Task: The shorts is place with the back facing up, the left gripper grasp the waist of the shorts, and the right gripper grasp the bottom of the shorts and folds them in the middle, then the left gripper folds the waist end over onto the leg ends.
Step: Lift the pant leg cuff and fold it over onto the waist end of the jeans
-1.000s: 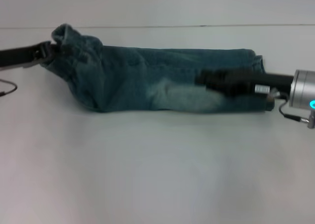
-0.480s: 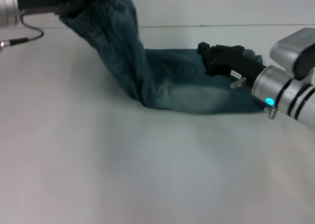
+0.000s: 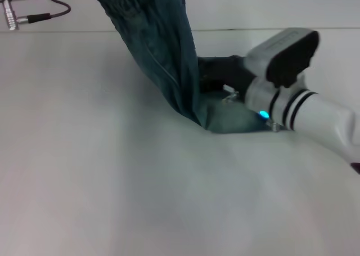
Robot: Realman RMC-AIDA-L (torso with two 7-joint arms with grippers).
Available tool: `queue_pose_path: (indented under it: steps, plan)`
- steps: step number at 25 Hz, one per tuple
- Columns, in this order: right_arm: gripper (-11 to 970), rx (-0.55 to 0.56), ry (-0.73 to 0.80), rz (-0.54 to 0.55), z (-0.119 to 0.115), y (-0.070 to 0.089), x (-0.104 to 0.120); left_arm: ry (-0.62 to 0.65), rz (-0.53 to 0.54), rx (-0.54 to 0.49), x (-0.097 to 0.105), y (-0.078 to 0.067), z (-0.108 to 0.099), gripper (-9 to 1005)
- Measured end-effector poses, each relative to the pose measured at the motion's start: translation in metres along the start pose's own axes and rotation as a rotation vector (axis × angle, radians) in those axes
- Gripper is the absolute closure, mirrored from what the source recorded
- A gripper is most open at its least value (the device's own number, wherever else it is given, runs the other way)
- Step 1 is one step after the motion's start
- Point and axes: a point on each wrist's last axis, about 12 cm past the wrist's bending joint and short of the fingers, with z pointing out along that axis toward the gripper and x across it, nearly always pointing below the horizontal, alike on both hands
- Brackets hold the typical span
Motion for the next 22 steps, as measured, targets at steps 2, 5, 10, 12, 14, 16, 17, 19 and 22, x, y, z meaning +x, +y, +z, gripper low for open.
queue_pose_path:
  steps: [2,5,10,12,14,16,17,19,22]
  plan:
    - [958,-0.028,0.011,-0.016,0.005,0.01,-0.003,0.005,0.006,0.015,-0.001,-0.003,0.002,874]
    - [958,-0.075,0.02,-0.042,0.014,0.024,-0.009,0.01,0.011,0.029,-0.002,-0.006,0.004,873]
    - [957,-0.152,0.054,-0.063,0.024,0.045,-0.015,0.012,0.012,0.057,-0.002,-0.009,0.003,873]
    - [957,-0.191,0.068,-0.064,0.028,0.056,-0.017,0.013,0.009,0.063,-0.002,-0.009,0.001,873]
    - [957,-0.225,0.079,-0.062,0.031,0.065,-0.02,0.013,0.005,0.062,-0.002,-0.008,0.0,873]
    - [956,-0.247,0.081,-0.059,0.033,0.073,-0.022,0.013,-0.004,0.058,0.0,-0.007,-0.002,873]
    - [956,-0.26,0.083,-0.059,0.034,0.077,-0.023,0.013,-0.008,0.056,0.001,-0.005,-0.003,873]
    - [956,-0.273,0.087,-0.068,0.035,0.082,-0.024,0.011,-0.017,0.048,0.004,-0.002,-0.006,876]
    - [956,-0.26,0.098,-0.068,0.034,0.079,-0.022,0.004,-0.03,0.032,0.01,0.004,-0.011,881]
